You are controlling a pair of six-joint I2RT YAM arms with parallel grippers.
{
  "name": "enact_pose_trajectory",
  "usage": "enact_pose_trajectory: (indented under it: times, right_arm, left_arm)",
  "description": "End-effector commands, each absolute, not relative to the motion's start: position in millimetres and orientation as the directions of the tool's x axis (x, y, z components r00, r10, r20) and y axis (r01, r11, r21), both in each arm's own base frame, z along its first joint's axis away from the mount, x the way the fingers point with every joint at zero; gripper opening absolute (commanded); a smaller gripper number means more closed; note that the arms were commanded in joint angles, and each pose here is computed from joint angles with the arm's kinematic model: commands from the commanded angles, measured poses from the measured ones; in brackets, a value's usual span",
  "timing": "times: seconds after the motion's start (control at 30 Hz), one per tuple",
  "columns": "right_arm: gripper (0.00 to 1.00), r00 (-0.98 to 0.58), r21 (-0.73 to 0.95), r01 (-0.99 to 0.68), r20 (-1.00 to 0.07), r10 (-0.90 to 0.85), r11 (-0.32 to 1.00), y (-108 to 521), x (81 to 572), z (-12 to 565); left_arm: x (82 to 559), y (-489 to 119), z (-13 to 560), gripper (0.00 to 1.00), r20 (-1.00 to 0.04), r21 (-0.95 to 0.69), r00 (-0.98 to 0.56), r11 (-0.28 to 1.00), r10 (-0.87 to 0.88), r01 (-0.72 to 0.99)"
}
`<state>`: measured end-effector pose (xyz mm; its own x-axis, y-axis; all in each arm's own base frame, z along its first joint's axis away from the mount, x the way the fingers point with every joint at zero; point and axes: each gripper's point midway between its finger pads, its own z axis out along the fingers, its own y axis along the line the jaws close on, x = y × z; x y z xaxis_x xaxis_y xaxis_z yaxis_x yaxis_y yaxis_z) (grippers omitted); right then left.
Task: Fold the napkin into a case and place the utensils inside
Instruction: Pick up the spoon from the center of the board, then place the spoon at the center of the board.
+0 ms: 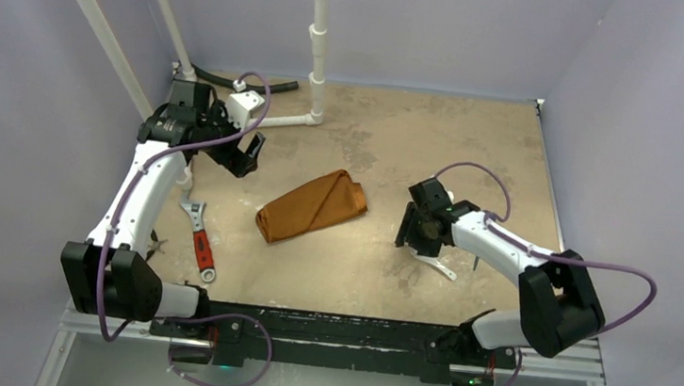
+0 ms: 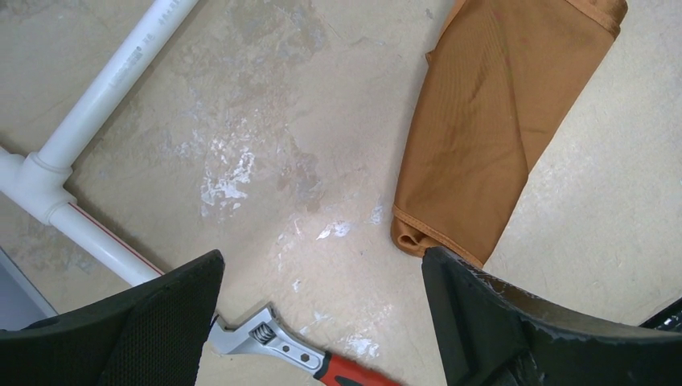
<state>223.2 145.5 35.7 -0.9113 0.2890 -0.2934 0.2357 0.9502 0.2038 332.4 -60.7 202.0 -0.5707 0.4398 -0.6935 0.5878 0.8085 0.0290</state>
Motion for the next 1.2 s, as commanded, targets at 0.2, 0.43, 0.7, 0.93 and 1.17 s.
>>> enact_pose_trajectory:
  times: [0.2, 0.43, 0.7, 0.93, 1.17]
  right_arm:
    - [0.21, -0.9, 0.269, 0.245, -0.293, 0.322, 0.931, 169, 248, 40]
    - [0.0, -0.855, 0.388, 0.347, -0.242, 0.458, 0.853, 204, 285, 55]
    - [0.0, -0.727, 0.451, 0.432, -0.338, 0.597, 0.781, 224, 373, 88]
    - [0.0, -0.639, 0.398, 0.52, -0.406, 0.653, 0.756, 187, 377, 89]
    - [0.0, -0.613, 0.42, 0.598, -0.308, 0.728, 0.682, 173, 364, 61]
  left_arm:
    - [330, -61, 207, 0.91, -0.71, 0.043, -0.552, 0.809, 0.438, 0.586]
    - [329, -64, 205, 0.89, -0.708, 0.02, -0.56, 0.805, 0.43, 0.592]
    - [323, -60, 201, 0.89, -0.689, 0.037, -0.563, 0.797, 0.457, 0.603]
    - [313, -58, 197, 0.89, -0.68, 0.055, -0.555, 0.788, 0.479, 0.613]
    - [316, -68, 199, 0.91, -0.703, -0.004, -0.579, 0.812, 0.413, 0.584]
